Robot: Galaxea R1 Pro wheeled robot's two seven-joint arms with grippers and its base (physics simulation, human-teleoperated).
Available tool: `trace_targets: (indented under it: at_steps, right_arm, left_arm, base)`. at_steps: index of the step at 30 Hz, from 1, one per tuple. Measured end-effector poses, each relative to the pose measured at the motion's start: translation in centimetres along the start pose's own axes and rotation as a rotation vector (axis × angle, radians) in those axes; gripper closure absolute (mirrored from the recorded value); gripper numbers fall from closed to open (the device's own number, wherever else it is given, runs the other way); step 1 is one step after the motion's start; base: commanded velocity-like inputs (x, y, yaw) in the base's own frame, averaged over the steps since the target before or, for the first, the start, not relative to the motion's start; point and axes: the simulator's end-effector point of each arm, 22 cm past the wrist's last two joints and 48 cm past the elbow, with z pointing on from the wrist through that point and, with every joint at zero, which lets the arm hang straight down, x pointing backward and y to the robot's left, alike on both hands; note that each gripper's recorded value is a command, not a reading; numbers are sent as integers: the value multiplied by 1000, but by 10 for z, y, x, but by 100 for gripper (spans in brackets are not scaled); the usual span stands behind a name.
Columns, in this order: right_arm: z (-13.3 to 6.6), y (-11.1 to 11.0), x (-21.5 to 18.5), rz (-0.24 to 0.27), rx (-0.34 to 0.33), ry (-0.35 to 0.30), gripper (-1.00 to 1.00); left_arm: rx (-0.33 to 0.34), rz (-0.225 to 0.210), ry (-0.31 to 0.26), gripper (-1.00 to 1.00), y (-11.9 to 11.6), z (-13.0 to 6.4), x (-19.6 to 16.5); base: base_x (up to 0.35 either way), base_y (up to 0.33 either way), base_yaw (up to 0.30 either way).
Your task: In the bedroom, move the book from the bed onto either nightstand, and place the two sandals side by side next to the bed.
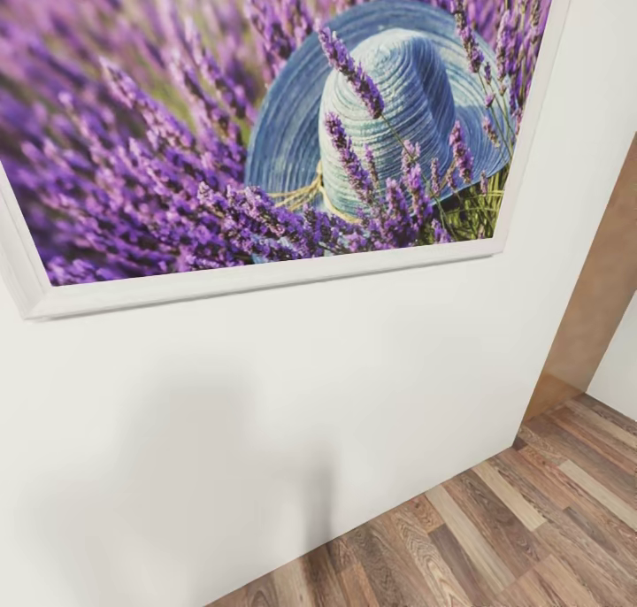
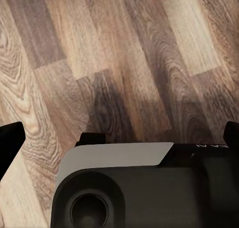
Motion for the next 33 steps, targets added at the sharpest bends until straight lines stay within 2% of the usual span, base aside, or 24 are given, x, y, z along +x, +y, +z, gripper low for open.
trace_targets:
  at_steps: [16, 33]
  right_arm:
    - [0, 0, 0, 0, 0, 0, -100]
    - [0, 0, 0, 0, 0, 0, -100]
  left_arm:
    - [0, 0, 0, -100, 0, 0, 0]
    - [0, 0, 0, -100, 0, 0, 0]
  base:
    - [0, 0, -9]
    - [0, 0, -264]
